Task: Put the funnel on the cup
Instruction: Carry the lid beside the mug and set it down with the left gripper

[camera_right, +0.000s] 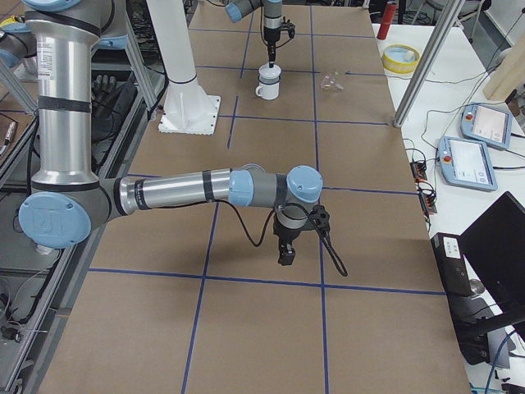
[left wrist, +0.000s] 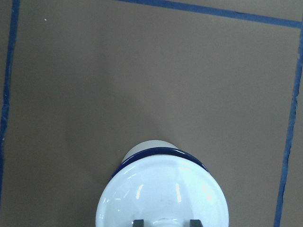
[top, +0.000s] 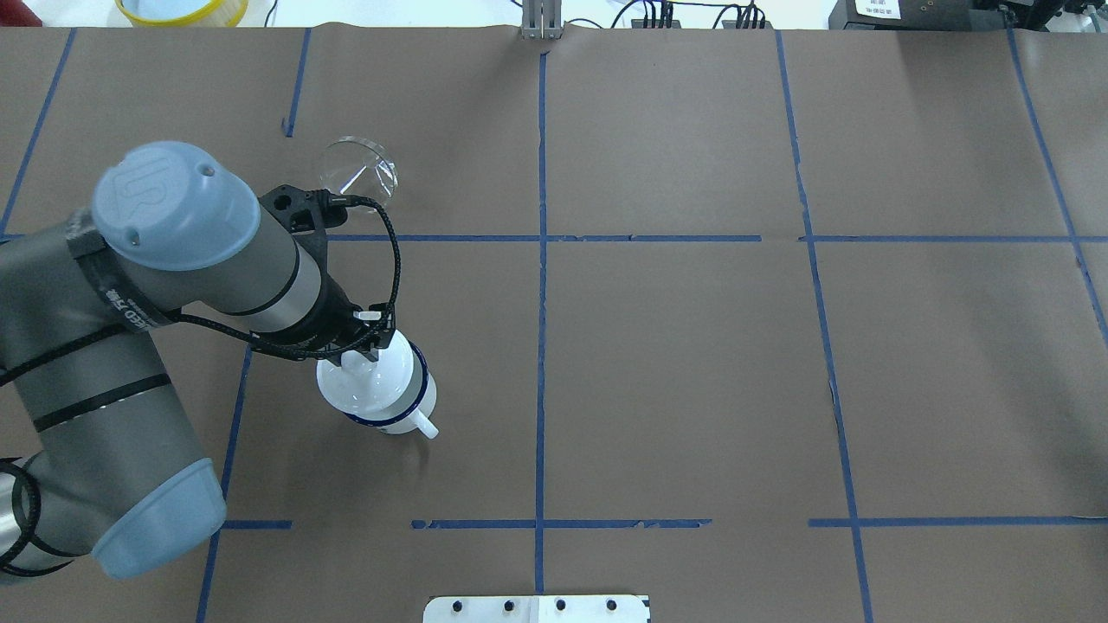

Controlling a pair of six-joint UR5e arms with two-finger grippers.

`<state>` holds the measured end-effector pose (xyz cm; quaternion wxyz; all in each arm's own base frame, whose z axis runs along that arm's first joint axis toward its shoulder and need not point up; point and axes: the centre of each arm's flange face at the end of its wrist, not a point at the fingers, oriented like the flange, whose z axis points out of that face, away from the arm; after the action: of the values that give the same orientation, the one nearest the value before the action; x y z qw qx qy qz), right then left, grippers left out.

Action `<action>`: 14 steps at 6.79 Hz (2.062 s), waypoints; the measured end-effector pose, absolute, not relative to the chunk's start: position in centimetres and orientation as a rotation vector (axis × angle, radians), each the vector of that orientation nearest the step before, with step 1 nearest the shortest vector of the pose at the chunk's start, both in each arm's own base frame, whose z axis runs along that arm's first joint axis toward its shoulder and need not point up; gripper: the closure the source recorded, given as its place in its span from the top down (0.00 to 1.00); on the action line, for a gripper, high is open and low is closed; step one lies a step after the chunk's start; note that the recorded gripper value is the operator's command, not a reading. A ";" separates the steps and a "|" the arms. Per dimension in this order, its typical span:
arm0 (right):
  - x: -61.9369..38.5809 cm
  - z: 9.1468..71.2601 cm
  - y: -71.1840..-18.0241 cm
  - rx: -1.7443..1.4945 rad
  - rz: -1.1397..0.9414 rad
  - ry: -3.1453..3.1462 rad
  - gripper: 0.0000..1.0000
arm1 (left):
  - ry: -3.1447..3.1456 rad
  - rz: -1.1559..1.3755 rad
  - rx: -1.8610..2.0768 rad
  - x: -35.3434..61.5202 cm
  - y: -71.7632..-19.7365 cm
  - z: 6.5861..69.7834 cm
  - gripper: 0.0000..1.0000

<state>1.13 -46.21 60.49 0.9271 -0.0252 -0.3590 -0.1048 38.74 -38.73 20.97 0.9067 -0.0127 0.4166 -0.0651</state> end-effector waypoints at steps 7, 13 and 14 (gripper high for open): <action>1.1 60.5 -46.2 -0.052 -0.215 -0.736 1.00 | 0.898 -0.127 0.086 32.9 -40.8 34.4 0.00; 1.1 60.5 -46.2 -0.052 -0.215 -0.736 1.00 | 0.836 -0.094 0.036 38.4 -41.0 39.1 1.00; 1.1 60.5 -46.2 -0.052 -0.215 -0.736 1.00 | 0.836 -0.088 0.034 38.7 -41.0 39.1 1.00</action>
<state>1.13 -46.21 60.53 0.9271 -0.0255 -0.3590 -0.1047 38.73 -41.03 39.07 0.9129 0.0165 0.4057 -0.0426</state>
